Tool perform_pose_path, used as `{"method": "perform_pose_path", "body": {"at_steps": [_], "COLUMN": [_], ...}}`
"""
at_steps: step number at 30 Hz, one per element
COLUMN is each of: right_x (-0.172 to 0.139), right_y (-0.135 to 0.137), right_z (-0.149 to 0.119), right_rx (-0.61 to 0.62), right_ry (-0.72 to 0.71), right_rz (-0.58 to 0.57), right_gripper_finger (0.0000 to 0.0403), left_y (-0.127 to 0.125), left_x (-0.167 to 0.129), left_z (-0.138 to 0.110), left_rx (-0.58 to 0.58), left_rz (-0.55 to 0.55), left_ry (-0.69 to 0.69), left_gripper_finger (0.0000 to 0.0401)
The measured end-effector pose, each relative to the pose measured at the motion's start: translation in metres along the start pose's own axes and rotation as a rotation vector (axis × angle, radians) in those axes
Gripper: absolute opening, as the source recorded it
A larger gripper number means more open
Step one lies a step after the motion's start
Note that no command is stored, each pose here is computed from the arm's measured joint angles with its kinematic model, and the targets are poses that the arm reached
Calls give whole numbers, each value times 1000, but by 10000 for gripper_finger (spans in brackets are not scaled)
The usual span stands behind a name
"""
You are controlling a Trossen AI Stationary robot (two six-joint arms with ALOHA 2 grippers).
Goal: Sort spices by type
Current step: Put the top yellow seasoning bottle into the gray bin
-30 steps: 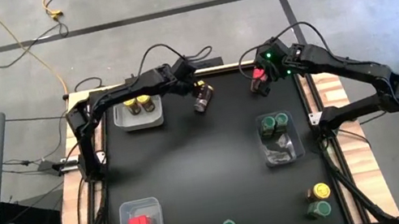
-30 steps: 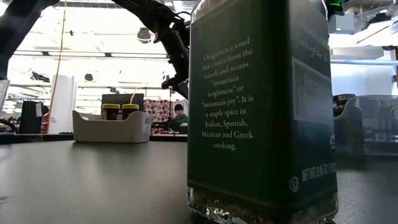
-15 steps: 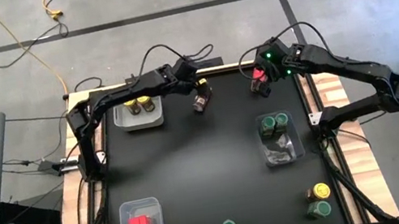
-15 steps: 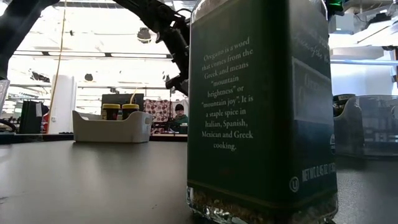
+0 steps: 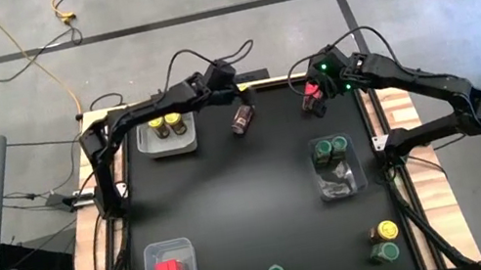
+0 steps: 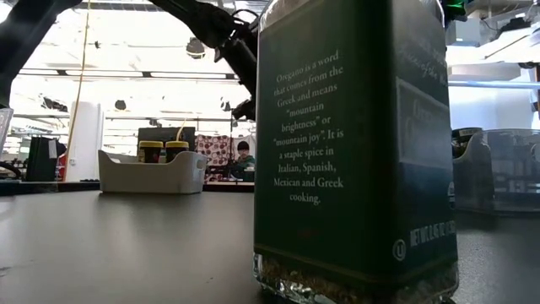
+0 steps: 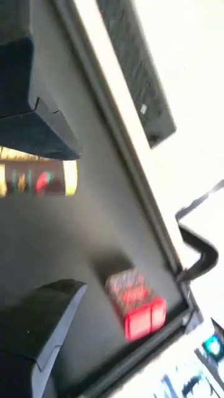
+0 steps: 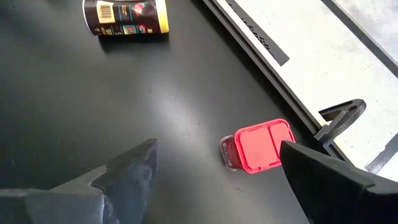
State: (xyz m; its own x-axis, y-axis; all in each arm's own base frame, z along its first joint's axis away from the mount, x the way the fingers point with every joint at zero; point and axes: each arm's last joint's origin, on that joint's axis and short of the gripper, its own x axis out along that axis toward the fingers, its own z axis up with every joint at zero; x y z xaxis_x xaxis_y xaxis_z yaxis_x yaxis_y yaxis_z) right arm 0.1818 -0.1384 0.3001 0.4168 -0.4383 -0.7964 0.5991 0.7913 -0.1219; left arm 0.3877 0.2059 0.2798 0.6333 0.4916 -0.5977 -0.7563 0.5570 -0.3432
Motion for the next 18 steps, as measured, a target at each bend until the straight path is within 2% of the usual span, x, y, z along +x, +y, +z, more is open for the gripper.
{"method": "perform_pose_path", "body": {"at_steps": [4, 6, 11, 14, 18], "right_x": [0, 0, 0, 1, 1], "right_y": [0, 0, 0, 0, 0], "right_z": [0, 0, 0, 0, 0], "right_rx": [1, 4, 10, 14, 25], "right_ry": [0, 0, 1, 4, 3], "right_rz": [0, 0, 1, 1, 2], "right_gripper_finger": [364, 364, 364, 364, 364], "left_y": [5, 2, 4, 2, -1], "left_x": [12, 21, 50, 58, 68], "left_z": [-8, -14, -34, -33, -29], "left_rx": [70, 98, 73, 75, 149], "left_rz": [46, 33, -14, -13, 55], "left_ry": [37, 49, 124, 148, 221], "left_gripper_finger": [315, 315, 315, 315, 315]}}
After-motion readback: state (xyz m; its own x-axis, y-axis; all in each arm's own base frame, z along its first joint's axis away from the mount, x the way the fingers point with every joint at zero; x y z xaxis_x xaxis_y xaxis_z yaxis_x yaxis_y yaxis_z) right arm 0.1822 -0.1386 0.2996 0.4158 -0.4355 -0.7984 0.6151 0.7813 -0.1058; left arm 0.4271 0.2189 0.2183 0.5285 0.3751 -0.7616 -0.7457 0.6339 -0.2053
